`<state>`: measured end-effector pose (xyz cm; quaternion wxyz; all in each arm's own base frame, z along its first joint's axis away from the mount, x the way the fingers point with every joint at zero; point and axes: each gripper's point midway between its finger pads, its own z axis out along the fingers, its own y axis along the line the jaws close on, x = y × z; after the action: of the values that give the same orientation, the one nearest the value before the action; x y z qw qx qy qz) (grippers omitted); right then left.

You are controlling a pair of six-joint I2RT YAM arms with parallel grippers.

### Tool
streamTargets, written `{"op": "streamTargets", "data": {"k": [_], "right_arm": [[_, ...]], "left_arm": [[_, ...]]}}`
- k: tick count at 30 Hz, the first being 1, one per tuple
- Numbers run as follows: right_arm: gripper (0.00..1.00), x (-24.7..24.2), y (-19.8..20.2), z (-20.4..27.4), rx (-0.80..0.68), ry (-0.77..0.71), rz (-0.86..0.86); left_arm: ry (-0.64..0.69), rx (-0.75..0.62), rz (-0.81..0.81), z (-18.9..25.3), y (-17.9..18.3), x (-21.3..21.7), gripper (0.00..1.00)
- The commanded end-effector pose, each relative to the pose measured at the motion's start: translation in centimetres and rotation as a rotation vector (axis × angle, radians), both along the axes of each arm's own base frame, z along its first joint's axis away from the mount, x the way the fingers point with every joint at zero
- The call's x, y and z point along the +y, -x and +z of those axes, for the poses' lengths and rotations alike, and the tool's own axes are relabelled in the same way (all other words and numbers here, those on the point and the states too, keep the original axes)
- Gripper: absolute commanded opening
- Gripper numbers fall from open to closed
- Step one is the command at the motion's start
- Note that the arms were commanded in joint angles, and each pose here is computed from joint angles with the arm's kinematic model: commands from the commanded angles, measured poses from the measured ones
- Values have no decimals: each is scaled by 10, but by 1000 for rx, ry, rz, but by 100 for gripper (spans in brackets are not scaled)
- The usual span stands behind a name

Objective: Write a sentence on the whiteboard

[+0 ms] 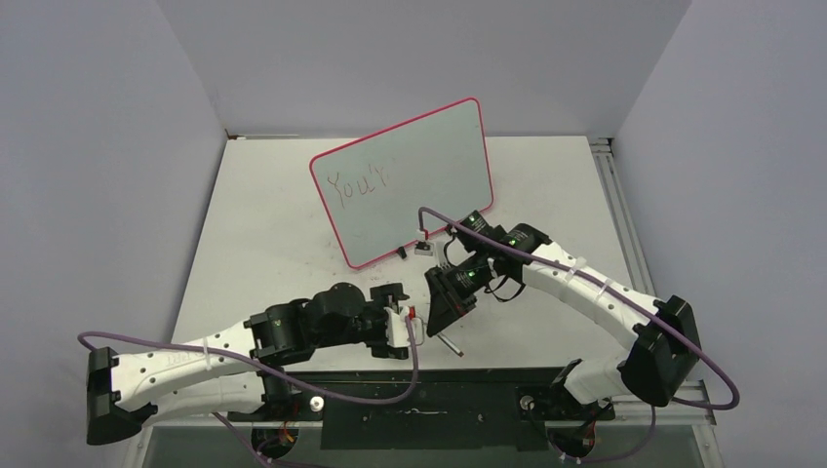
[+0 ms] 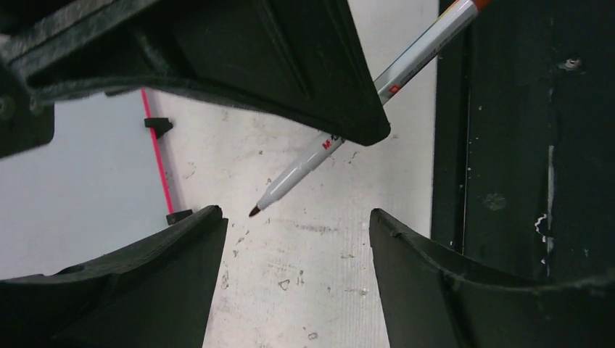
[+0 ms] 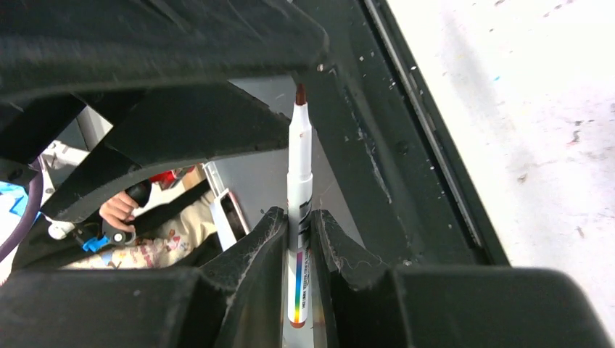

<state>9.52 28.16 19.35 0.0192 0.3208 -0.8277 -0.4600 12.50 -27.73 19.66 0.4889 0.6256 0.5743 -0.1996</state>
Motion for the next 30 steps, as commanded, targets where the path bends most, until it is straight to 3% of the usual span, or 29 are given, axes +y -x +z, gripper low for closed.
{"op": "streamTargets", "data": {"k": [1,4,11,18,30], "right_arm": [[5,3,17,4,23,-9,69],[5,6,22,0,34,2,95],[5,10,26,2,32,-15,124],[5,12,24,7,20,-34,125],[5,6,-7,18,-10,-84,20]], "left_arm": [[25,-38,-65,25,11,-16,69],[8,-34,-89,23,16,-22,64],[-26,20,-159,17,33,-31,42],[-82,63,-211,4,49,-41,34],[-78,150,-149,-14,53,-44,0]]}}
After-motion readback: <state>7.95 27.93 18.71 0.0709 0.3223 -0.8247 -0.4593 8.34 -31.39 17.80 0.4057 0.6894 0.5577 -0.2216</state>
